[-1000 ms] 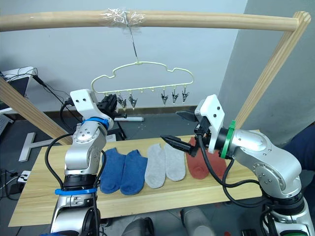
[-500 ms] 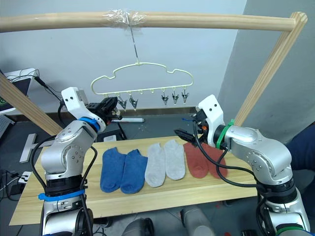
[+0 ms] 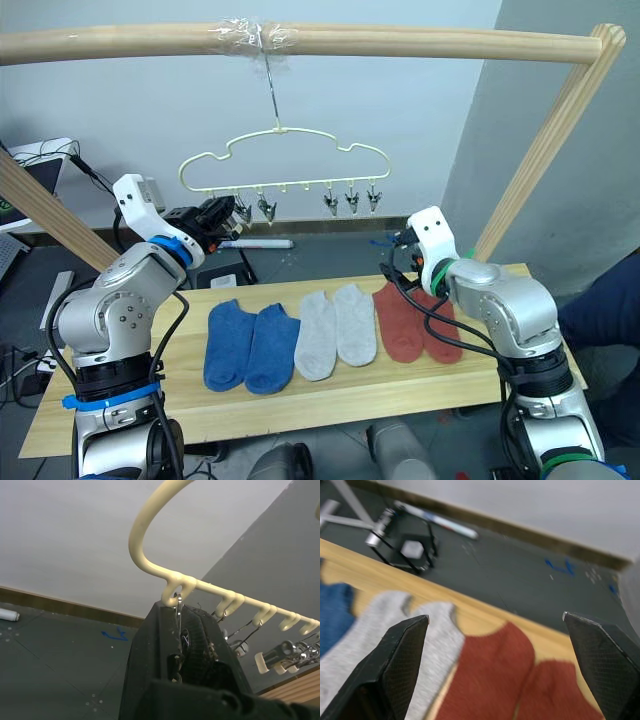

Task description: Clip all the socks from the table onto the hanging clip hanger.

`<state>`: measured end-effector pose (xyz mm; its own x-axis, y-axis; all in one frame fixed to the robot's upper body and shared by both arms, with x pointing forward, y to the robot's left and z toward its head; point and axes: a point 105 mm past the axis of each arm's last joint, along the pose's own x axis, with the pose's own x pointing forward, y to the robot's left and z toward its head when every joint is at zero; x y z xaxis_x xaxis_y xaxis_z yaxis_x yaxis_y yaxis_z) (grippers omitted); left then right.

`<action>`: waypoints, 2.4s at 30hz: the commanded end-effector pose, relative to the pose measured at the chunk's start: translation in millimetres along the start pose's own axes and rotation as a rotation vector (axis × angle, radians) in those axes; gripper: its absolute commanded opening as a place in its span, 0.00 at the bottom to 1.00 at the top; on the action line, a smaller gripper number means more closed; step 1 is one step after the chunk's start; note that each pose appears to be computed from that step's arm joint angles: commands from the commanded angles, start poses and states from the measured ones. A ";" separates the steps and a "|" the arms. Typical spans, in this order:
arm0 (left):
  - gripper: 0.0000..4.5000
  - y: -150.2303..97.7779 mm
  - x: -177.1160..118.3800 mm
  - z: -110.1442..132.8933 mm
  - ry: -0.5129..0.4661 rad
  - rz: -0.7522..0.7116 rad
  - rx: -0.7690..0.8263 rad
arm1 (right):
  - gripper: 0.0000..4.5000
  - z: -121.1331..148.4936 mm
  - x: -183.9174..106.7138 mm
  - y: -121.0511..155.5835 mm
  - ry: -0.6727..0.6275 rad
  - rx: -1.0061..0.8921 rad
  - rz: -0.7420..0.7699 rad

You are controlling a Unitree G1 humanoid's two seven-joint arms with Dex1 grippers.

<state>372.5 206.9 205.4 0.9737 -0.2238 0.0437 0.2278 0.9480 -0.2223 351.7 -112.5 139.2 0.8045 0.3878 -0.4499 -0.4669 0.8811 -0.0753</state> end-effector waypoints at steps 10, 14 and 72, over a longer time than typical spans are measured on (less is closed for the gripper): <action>0.03 -10.3 -1.6 25.5 -0.072 -0.025 0.061 | 1.00 -17.8 12.7 -16.8 0.089 0.020 -0.138; 0.03 -11.1 -1.5 24.6 -0.068 -0.025 0.066 | 1.00 -34.1 22.3 -30.8 0.147 -0.001 -0.226; 0.03 -6.0 -3.3 19.5 -0.048 -0.009 0.094 | 0.49 -114.8 67.7 -47.4 0.357 0.273 -0.311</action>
<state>373.4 206.6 206.5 0.9757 -0.2178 0.0238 0.2186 0.9604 -0.1727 388.3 -157.3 13.1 0.7046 0.0272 -0.7091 -0.0866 0.9951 -0.0479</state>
